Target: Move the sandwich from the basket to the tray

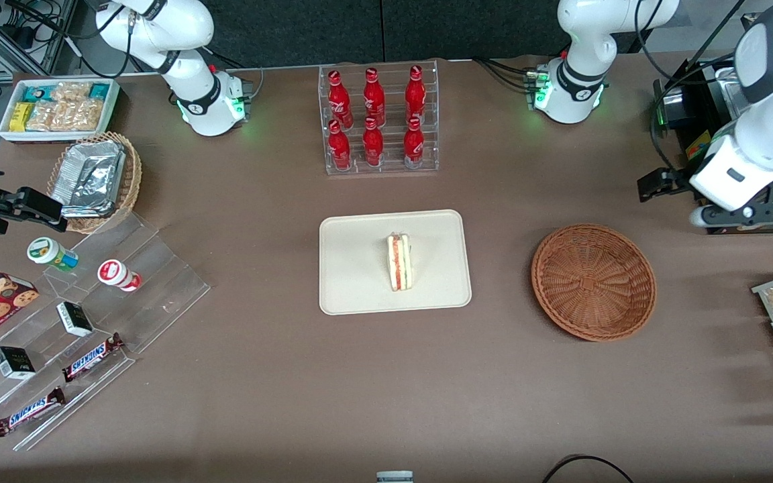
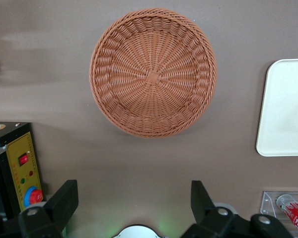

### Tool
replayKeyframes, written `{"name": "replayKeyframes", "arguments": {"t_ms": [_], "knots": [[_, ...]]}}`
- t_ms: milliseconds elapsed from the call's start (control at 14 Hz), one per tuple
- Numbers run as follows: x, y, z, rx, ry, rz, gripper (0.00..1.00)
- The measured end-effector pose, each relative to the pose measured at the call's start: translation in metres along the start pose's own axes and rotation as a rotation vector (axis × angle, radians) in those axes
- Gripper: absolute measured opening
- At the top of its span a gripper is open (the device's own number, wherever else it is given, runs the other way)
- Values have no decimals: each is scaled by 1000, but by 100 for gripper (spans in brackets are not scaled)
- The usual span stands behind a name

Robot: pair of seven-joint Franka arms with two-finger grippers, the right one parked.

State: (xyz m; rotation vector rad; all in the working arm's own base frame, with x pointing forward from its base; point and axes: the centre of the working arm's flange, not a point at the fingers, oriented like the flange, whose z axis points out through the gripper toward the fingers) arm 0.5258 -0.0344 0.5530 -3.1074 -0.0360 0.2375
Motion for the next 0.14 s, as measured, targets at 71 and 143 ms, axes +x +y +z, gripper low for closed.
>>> {"name": "replayKeyframes", "arguments": {"t_ms": [71,143], "knots": [[-2,0,-8,0,1,0,100],[-5,-1,-17,0,2,-1,100]]}}
